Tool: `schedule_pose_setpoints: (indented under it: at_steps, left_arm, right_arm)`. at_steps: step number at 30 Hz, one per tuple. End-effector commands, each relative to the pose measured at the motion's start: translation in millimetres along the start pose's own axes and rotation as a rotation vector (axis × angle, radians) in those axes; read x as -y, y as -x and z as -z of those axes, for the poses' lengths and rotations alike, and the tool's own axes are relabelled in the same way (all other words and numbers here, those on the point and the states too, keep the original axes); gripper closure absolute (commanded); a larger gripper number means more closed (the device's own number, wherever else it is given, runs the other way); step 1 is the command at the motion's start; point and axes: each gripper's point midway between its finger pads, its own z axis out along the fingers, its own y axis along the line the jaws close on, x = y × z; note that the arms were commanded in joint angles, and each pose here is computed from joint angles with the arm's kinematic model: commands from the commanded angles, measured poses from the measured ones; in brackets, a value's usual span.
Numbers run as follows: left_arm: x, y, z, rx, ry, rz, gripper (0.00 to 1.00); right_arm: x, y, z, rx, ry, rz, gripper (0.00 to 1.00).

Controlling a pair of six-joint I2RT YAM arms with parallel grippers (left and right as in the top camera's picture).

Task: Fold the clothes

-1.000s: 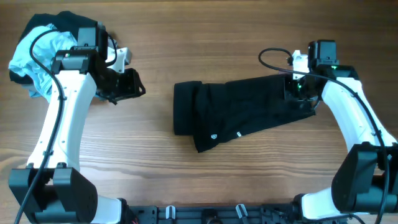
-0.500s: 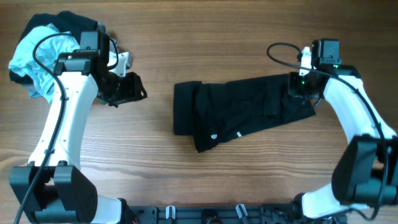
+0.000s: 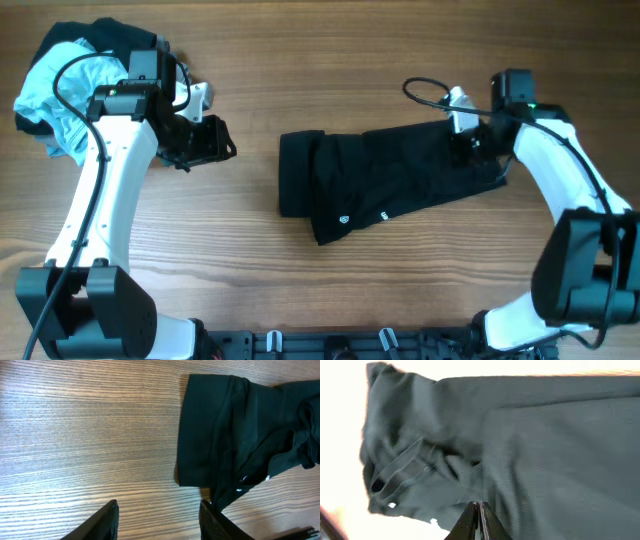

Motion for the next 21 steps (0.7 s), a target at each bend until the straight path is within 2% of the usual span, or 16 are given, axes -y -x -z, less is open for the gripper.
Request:
schedule_pose_setpoints:
  at_steps: [1,4,8,13,17,21]
  left_arm:
    - [11.8,-10.7,-4.0,-0.036,-0.074,0.005,0.48]
    - [47.8,-28.9,-30.6,-0.087,-0.255,-0.046,0.43]
    - [92.7,-63.7,-84.9,-0.15,-0.404,-0.154,0.19]
    - [114.4,-89.4,-127.7,-0.245,-0.39,-0.16,0.09]
    - [105.1,-87.3,-131.1,-0.246,-0.358,-0.139,0.0]
    - [81.0,-76.9,-124.9,-0.242,-0.347,-0.043,0.0]
  right_arm:
    - [17.4,2.4,7.8,0.019,-0.124,-0.186,0.93]
    - [19.8,1.9,7.9,0.018,-0.137,-0.211,0.94]
    - [19.6,3.7,8.0,0.028,-0.133,-0.246,0.86]
    - [18.1,0.4,7.6,0.015,-0.128,-0.253,0.86]
    - [18.2,0.3,7.6,0.015,-0.129,-0.253,0.86]
    - [18.2,0.2,7.6,0.014,-0.129,-0.253,0.86]
